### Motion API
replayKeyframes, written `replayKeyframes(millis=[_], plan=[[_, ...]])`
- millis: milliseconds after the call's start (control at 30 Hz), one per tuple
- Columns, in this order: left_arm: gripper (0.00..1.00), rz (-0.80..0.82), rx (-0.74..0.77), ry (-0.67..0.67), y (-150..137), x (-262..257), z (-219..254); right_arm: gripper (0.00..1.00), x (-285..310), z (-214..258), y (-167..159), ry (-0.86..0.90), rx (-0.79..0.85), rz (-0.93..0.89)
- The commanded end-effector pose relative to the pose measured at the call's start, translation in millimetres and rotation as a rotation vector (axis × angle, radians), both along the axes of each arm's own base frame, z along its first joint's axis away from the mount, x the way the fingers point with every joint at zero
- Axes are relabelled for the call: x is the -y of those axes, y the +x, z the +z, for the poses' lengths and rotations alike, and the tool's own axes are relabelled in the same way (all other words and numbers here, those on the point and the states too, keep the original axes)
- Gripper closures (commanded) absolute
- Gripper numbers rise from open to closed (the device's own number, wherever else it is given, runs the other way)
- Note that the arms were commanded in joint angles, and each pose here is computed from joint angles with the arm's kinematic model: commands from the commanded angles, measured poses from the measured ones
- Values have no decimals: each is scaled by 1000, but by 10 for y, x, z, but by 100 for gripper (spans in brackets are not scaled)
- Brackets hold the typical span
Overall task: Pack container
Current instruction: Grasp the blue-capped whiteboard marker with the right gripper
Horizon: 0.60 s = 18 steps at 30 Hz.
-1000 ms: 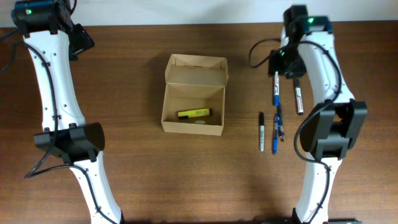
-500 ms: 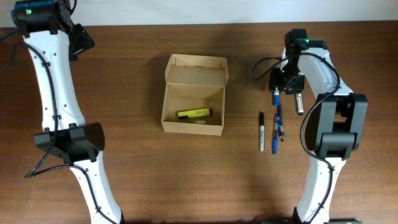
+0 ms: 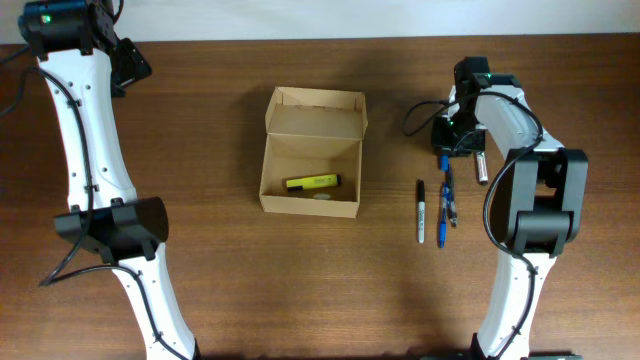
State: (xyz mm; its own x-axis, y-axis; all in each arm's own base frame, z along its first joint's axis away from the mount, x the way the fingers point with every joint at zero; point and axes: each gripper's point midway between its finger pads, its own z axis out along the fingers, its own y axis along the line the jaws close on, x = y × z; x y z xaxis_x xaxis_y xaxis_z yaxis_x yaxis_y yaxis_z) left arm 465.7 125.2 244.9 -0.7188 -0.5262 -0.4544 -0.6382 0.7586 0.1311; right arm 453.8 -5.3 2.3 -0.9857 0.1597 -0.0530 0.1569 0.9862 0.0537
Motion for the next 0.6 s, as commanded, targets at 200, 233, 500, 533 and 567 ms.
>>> replayKeyframes(millis=[200, 233, 500, 533, 567], plan=[[0, 0, 6, 14, -45, -33, 77, 96, -277, 308, 121, 151, 47, 77], [0, 0, 6, 14, -45, -33, 77, 96, -307, 462, 181, 162, 76, 99], [0, 0, 6, 14, -45, -33, 77, 96, -803, 2265, 372, 125, 399, 422], [0, 0, 6, 14, -45, -33, 77, 96, -941, 2445, 330, 117, 435, 485], [0, 0, 6, 14, -45, -33, 77, 96, -1092, 2594, 280, 110, 468, 556]])
